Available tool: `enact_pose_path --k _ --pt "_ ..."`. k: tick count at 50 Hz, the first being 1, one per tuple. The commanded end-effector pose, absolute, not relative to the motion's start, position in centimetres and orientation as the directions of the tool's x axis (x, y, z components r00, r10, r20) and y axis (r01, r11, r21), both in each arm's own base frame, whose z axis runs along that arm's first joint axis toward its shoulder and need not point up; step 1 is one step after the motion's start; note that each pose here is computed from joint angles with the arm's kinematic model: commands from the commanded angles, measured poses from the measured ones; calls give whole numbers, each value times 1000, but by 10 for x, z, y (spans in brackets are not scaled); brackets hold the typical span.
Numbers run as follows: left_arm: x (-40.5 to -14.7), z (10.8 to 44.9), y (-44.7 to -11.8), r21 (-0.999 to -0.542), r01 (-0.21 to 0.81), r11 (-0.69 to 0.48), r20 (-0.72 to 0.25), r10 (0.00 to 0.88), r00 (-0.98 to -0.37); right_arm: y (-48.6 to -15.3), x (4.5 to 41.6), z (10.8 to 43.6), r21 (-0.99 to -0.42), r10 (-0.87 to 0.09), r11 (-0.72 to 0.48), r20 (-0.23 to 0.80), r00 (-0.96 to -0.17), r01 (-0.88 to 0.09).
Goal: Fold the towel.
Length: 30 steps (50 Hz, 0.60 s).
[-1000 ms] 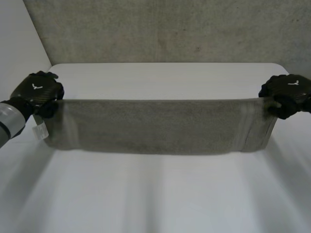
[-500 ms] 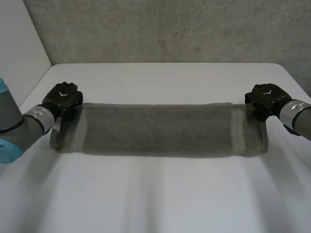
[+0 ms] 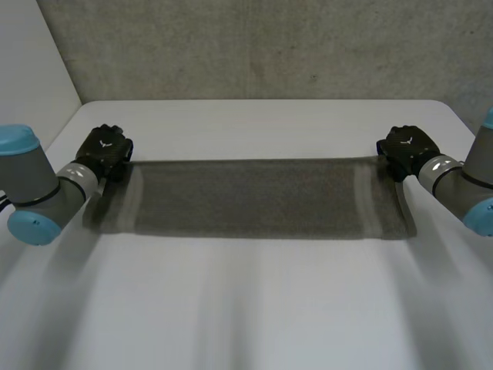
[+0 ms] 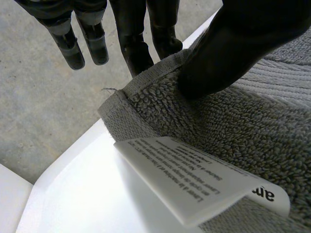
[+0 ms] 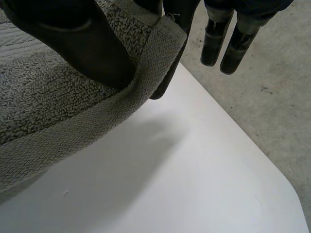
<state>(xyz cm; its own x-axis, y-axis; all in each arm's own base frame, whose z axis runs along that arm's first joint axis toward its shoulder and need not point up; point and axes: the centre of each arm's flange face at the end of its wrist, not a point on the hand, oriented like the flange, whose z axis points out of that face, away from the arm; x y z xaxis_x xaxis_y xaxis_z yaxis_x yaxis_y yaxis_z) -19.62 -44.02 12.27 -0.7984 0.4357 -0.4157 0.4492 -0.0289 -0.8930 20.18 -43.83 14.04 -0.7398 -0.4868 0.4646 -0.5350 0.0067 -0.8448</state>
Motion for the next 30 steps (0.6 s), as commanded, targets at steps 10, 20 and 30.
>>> enact_pose_path --k 10,20,30 --pt "-194 129 -443 -885 465 -10 -440 345 -829 -443 209 137 -837 -429 -16 499 -753 -546" --pt "-194 182 -426 -899 427 -96 -435 293 -851 -422 217 199 -850 -342 -143 523 -781 -507" --pt "-188 208 -369 -919 387 -71 -389 316 -866 -359 200 228 -900 -352 -83 428 -832 -428"
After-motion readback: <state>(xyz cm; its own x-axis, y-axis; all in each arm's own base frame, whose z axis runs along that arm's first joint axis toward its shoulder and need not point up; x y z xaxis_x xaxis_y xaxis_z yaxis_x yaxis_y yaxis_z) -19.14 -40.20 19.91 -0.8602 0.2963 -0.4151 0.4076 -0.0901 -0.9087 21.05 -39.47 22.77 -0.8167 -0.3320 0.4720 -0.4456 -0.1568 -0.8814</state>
